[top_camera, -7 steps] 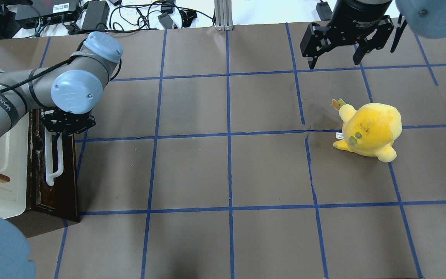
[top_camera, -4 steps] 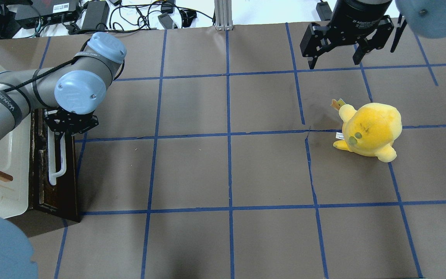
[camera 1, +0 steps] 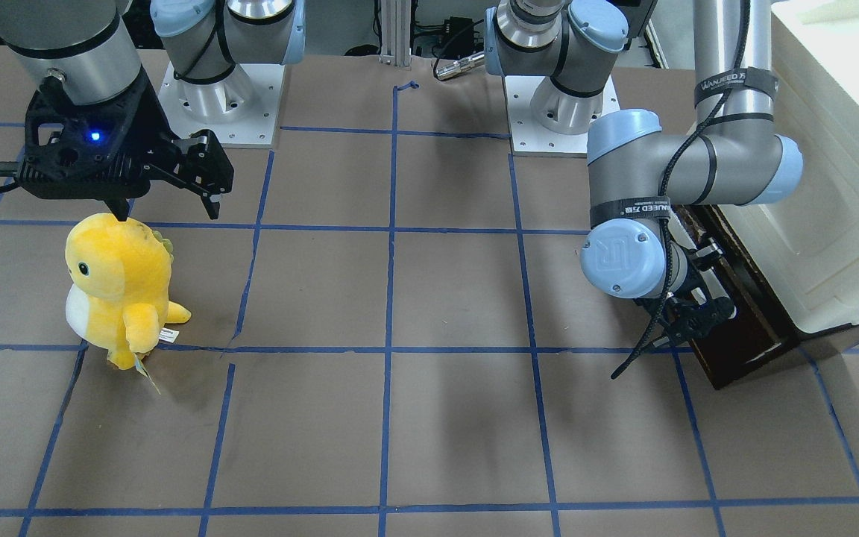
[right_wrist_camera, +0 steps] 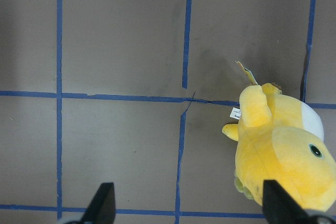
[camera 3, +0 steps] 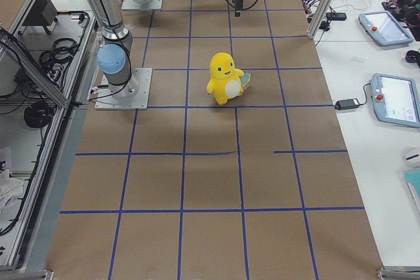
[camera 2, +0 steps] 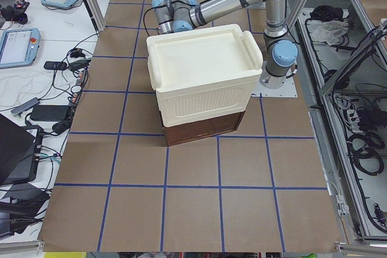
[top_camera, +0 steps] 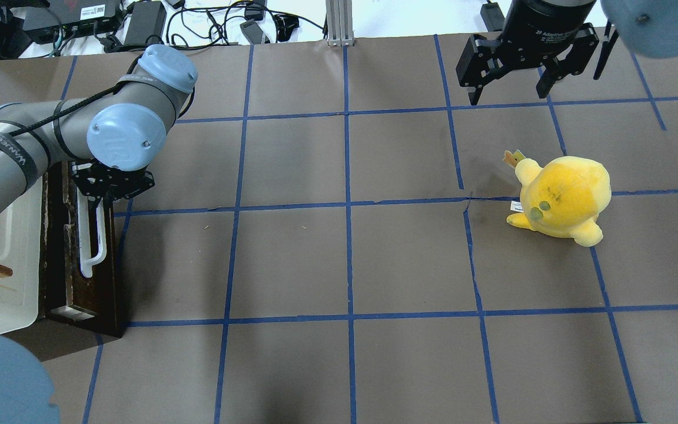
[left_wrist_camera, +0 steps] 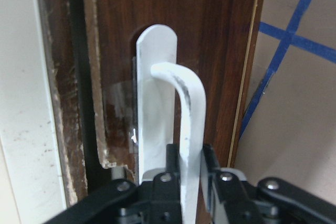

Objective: Pull drawer sideways
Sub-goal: 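Pull the handle with the left gripper, sliding the drawer outward, then keep pulling the drawer open toward the table center with the left gripper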

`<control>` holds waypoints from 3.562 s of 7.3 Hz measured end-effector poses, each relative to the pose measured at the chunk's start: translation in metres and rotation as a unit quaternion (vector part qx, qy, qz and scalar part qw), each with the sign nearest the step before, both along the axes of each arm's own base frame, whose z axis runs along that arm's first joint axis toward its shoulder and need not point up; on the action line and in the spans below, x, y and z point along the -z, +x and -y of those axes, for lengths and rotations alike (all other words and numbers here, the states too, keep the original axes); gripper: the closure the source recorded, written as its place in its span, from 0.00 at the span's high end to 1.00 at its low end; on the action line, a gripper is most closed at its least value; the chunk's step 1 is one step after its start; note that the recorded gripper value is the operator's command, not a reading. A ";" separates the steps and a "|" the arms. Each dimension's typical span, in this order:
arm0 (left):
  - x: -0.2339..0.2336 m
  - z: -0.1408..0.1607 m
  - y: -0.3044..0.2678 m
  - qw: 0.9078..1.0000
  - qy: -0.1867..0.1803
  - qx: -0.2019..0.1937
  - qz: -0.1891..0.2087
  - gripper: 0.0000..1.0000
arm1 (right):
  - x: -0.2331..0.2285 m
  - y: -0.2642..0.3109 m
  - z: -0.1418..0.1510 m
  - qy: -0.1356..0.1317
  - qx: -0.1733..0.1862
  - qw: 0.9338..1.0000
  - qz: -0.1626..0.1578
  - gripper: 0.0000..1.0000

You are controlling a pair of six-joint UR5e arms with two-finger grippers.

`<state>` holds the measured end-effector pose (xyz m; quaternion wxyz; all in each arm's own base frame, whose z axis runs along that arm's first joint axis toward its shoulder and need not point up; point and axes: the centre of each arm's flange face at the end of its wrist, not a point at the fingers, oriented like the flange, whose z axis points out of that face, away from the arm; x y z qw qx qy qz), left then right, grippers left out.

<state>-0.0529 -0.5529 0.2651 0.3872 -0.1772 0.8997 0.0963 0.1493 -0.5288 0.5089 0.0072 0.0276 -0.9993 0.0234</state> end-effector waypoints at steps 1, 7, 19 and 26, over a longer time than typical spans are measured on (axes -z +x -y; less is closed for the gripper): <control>0.001 0.000 -0.004 1.000 -0.002 0.000 0.001 0.00 | 0.000 0.000 0.000 0.000 0.000 1.000 0.000 1.00; -0.003 0.006 -0.019 1.000 -0.009 -0.004 0.006 0.00 | 0.000 0.000 0.000 0.000 0.000 1.000 0.000 1.00; 0.002 0.006 -0.036 1.000 -0.012 -0.006 0.007 0.00 | 0.000 0.000 0.000 0.000 0.000 1.000 0.000 1.00; 0.001 0.011 -0.060 1.000 -0.018 -0.012 0.000 0.00 | 0.000 0.000 0.000 0.000 0.000 1.000 0.000 1.00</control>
